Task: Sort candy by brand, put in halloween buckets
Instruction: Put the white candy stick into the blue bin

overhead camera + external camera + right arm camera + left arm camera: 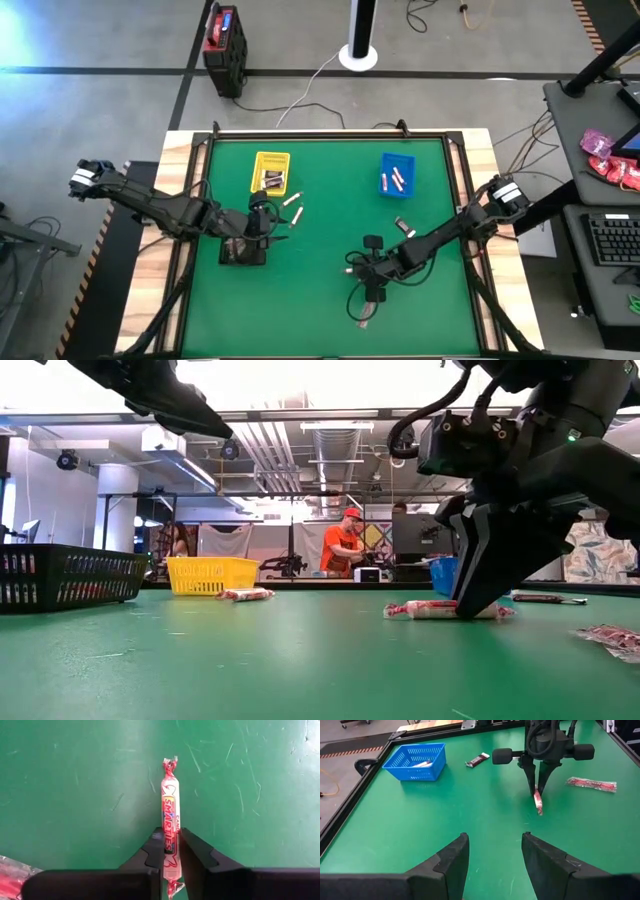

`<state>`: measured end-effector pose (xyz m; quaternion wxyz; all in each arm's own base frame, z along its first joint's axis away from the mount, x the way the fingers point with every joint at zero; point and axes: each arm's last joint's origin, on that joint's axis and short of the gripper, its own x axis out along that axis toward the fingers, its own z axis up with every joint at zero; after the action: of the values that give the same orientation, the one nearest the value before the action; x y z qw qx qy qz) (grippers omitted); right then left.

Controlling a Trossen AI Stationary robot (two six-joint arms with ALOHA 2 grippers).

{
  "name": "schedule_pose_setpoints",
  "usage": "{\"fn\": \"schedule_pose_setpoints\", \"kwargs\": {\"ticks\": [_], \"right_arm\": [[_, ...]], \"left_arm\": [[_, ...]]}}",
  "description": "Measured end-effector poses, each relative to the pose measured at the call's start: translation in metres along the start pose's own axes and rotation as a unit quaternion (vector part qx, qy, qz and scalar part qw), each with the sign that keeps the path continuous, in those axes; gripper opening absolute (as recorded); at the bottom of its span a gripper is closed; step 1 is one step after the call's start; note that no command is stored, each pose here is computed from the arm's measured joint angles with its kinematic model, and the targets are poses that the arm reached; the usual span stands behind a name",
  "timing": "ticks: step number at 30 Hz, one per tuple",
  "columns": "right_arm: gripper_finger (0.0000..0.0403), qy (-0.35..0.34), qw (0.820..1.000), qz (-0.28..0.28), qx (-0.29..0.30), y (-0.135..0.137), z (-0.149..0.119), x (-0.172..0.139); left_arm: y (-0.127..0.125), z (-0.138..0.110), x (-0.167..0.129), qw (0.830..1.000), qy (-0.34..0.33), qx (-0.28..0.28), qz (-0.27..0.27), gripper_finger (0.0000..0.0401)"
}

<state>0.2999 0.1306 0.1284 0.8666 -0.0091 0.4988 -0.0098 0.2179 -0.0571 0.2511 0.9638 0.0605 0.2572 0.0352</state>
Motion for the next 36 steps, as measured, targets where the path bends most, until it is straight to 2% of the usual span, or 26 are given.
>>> {"fn": "schedule_pose_setpoints", "kwargs": {"ticks": [4,7,11,15,18,21,26,28,30,32,36], "right_arm": [[0.0034,-0.005,1.0,-0.006,0.013,-0.002,0.006,-0.004],[0.0034,-0.023,0.998,-0.029,0.045,-0.01,0.021,-0.015],[0.0034,-0.025,0.992,-0.098,0.08,-0.035,0.045,-0.037],[0.0034,-0.011,0.979,-0.16,0.125,-0.072,0.07,-0.067],[0.0034,0.001,0.956,-0.217,0.199,-0.105,0.078,-0.082],[0.0034,0.034,0.92,-0.276,0.277,-0.141,0.078,-0.095],[0.0034,0.129,0.847,-0.35,0.379,-0.196,0.052,-0.103],[0.0034,0.161,0.826,-0.355,0.407,-0.211,0.039,-0.101],[0.0034,0.162,0.819,-0.351,0.424,-0.223,0.033,-0.095],[0.0035,0.161,0.82,-0.349,0.425,-0.23,0.027,-0.09],[0.0062,0.156,0.815,-0.348,0.437,-0.238,0.022,-0.085]], "left_arm": [[0.0,0.0,0.0,1.0,-0.001,0.0,0.0,0.0166],[0.0,0.001,0.0,1.0,-0.004,-0.001,0.0,0.0166],[0.0,0.002,0.0,1.0,-0.011,0.002,0.0,0.0166],[0.0,0.002,0.0,1.0,-0.012,0.003,0.0,0.0166],[0.0,0.002,0.0,1.0,-0.012,0.002,0.0,0.0166],[0.0,0.002,0.0,1.0,-0.012,0.001,0.0,0.0166],[0.0,0.002,0.0,1.0,-0.012,0.001,0.0,0.0166],[0.0,0.002,0.0,1.0,-0.012,0.001,0.0,0.0166],[0.0,0.002,0.0,1.0,-0.012,0.001,0.0,0.0166],[0.0,0.002,0.0,1.0,-0.012,0.001,0.0,0.0166],[0.0,0.002,0.0,1.0,-0.012,0.002,0.0,0.0166]]}}
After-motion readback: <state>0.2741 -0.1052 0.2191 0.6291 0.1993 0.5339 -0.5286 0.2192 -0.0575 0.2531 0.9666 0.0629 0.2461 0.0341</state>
